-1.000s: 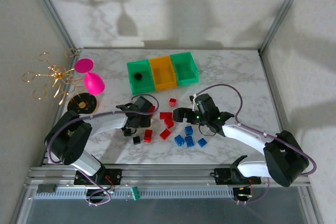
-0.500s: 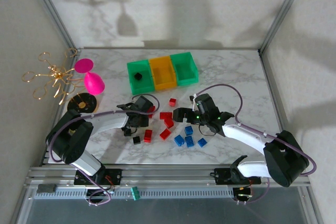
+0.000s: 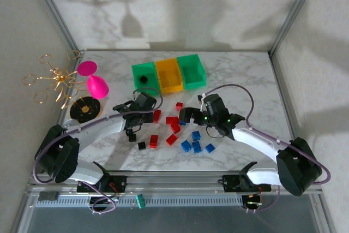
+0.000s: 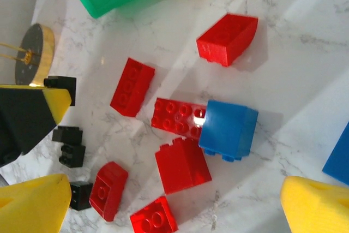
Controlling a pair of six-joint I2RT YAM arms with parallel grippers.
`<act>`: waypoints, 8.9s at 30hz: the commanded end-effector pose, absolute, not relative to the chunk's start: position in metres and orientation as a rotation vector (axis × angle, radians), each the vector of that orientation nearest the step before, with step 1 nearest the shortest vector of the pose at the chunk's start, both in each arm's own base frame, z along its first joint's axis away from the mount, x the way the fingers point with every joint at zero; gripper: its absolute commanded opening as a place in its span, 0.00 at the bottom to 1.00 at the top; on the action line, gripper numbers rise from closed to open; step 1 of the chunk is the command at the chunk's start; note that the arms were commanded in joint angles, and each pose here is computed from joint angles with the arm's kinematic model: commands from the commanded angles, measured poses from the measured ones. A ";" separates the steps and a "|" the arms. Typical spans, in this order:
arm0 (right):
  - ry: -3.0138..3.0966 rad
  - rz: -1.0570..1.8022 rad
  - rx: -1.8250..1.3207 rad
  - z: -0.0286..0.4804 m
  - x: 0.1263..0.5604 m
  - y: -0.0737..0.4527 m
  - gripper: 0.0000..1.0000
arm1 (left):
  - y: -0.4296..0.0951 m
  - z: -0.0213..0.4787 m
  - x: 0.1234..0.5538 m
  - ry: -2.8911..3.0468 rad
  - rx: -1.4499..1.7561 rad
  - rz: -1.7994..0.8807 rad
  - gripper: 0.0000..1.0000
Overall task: Sort the legos into containers by color
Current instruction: Pick up the lego from the center of the table, then place the lego in the container, then pick up the lego from the bottom-left of the table, then place the lego in the container, then pick up the lego from the bottom-left of the table.
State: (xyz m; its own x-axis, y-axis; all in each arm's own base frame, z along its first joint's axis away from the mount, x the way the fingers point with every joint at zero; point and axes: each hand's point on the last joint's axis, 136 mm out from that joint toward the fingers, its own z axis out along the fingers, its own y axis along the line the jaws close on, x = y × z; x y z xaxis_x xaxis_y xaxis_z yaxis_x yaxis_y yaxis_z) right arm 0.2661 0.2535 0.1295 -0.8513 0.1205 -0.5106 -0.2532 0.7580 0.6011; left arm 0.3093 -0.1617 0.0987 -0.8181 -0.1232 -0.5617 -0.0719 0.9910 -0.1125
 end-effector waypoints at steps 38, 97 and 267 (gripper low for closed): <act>2.316 0.804 -0.200 0.176 0.338 0.246 0.99 | -0.161 0.167 0.479 2.322 -0.238 -0.059 0.46; 2.405 0.877 -0.511 0.104 0.219 0.333 0.99 | -0.085 0.036 0.246 2.615 -0.482 -0.014 0.49; 2.318 0.862 -0.189 0.152 0.296 0.283 0.99 | -0.152 0.145 0.383 2.379 -0.326 -0.066 0.27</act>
